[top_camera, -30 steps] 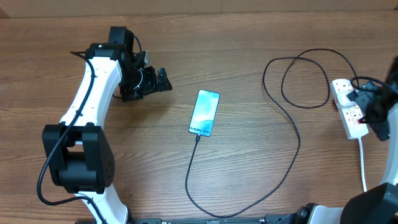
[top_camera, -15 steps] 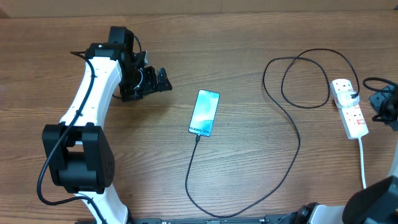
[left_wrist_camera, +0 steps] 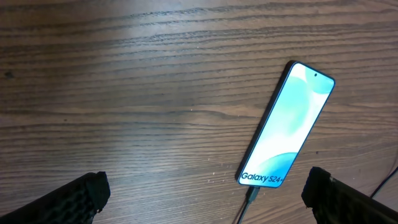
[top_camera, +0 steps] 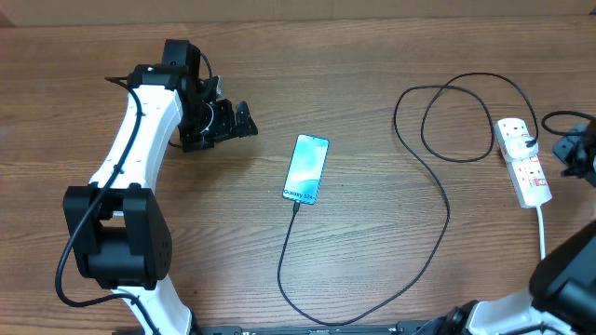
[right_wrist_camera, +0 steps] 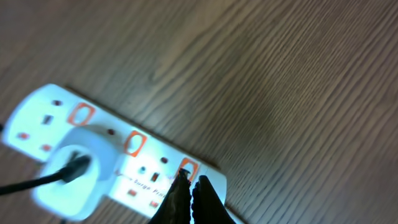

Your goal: Plug charger to phone and switch on socket

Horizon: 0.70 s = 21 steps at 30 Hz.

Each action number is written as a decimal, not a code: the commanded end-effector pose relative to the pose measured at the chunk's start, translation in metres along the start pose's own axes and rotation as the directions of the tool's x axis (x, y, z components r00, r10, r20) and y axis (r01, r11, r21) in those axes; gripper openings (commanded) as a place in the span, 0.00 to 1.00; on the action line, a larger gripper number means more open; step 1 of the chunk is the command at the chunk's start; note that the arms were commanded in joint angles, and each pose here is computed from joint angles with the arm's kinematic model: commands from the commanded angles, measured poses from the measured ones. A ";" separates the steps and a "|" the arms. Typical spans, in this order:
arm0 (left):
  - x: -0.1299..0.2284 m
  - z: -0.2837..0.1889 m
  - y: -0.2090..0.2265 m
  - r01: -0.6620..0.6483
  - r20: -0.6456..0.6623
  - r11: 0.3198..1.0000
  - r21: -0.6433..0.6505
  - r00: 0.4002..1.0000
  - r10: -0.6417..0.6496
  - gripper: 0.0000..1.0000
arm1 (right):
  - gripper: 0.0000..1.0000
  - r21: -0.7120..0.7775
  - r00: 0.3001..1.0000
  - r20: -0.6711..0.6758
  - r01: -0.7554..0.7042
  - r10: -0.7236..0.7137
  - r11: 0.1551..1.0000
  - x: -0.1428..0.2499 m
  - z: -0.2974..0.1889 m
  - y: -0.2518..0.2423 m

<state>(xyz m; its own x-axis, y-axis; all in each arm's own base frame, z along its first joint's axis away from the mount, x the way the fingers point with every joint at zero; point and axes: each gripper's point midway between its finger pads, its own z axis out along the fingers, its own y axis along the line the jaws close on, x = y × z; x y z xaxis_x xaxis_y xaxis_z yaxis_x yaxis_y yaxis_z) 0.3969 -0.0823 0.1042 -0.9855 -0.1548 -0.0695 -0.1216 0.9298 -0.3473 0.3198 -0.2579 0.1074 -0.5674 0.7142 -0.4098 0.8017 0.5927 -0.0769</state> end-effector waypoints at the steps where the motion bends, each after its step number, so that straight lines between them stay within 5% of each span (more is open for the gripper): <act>1: -0.003 -0.013 -0.007 -0.010 0.036 1.000 0.003 0.999 0.009 1.00 | 0.04 0.003 0.997 -0.043 0.057 -0.057 0.998 0.005 0.023 -0.001; 5: -0.003 -0.013 -0.007 -0.010 0.036 1.000 0.003 0.999 0.009 1.00 | 0.14 -0.047 0.996 -0.069 0.052 -0.055 0.998 0.009 0.038 0.007; 10: -0.003 -0.013 -0.007 -0.010 0.036 1.000 0.003 0.999 0.009 1.00 | 0.77 -0.076 0.997 -0.054 0.045 -0.049 0.996 0.004 0.041 0.014; 21: -0.003 -0.013 -0.007 -0.009 0.036 1.000 0.003 0.999 0.009 1.00 | 0.94 -0.032 0.998 0.014 0.059 -0.059 0.998 -0.012 0.043 0.006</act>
<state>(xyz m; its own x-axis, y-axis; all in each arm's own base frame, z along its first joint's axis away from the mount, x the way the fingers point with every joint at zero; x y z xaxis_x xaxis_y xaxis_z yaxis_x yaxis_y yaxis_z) 0.3969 -0.0823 0.1042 -0.9855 -0.1548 -0.0695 -0.1216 0.9298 -0.3473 0.3425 -0.2701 0.0699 -0.6093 0.6855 -0.3985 0.7586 0.6503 -0.0412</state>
